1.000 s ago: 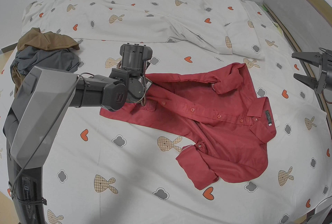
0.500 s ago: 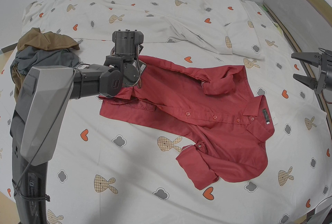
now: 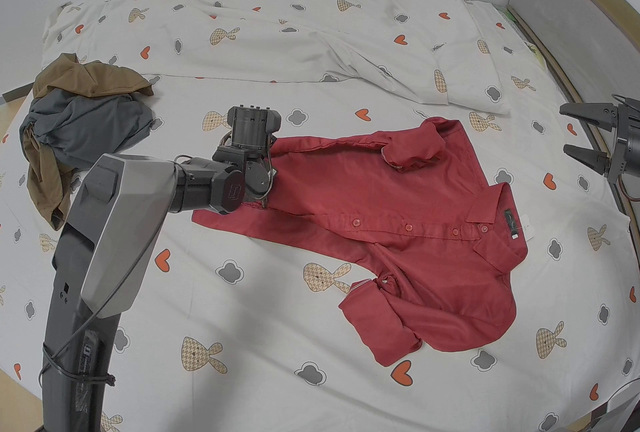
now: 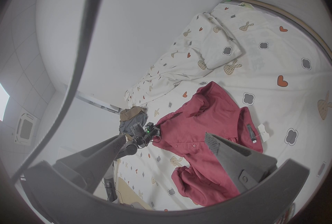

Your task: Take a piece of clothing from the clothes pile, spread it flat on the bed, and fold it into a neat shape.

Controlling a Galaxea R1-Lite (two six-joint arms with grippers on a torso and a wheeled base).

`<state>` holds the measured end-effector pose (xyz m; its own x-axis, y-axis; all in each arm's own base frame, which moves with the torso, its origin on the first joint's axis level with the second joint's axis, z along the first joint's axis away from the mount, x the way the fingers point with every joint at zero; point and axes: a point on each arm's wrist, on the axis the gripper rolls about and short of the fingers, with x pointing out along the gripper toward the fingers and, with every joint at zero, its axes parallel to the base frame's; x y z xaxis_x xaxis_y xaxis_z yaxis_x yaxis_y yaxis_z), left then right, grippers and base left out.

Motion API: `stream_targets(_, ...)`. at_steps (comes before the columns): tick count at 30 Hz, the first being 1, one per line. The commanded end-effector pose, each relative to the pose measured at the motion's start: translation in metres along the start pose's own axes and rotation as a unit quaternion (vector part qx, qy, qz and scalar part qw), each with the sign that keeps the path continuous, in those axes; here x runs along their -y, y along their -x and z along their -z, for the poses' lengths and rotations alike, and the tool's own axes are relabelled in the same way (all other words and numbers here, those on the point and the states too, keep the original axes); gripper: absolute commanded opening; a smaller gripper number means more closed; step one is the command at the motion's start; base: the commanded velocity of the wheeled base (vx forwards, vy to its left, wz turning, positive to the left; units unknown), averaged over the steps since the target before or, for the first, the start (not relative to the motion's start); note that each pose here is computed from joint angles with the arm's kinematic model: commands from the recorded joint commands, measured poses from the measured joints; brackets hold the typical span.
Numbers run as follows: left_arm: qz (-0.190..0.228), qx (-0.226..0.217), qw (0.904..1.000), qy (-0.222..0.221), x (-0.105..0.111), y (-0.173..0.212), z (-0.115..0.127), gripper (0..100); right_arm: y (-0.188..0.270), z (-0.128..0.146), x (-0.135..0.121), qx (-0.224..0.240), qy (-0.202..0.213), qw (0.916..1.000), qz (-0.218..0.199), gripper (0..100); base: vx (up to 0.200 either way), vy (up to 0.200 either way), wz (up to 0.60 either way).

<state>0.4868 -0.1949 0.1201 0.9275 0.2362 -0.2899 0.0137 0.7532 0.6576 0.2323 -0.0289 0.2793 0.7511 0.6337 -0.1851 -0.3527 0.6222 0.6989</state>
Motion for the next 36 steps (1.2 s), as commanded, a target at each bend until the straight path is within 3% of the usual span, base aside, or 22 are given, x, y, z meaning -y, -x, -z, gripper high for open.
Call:
stream_targets(1,0.005,-0.001,0.9999,0.009,-0.018,0.019,-0.014,0,-0.003,0.000,0.002,-0.004,-0.002,1.0000,-0.001,100,0.000,0.000,0.00)
stream_targets(5,0.020,-0.018,0.9991,0.032,-0.055,0.057,-0.031,0,-0.005,0.002,0.001,-0.010,-0.003,0.9999,-0.004,100,0.000,0.000,0.00)
stream_targets(10,0.026,-0.018,0.9981,0.052,-0.077,0.082,-0.040,0,-0.007,0.004,0.000,-0.015,-0.004,0.9999,-0.007,100,0.000,0.000,0.00)
stream_targets(22,0.017,-0.002,0.9982,0.057,-0.052,0.060,-0.027,0,-0.010,0.006,0.000,-0.021,-0.004,0.9997,-0.010,100,0.000,0.000,0.00)
stream_targets(23,0.015,0.002,0.9981,0.060,-0.050,0.057,-0.027,100,-0.010,0.006,0.000,-0.021,-0.004,0.9997,-0.010,100,0.000,0.000,0.00)
stream_targets(29,-0.003,0.011,0.9968,0.079,-0.055,0.045,-0.024,100,-0.010,0.006,0.000,-0.021,-0.004,0.9997,-0.010,100,0.000,0.000,0.00)
stream_targets(36,-0.017,-0.008,0.9957,0.091,-0.090,0.049,-0.005,100,-0.012,0.008,-0.001,-0.025,-0.003,0.9996,-0.013,100,0.000,0.000,0.00)
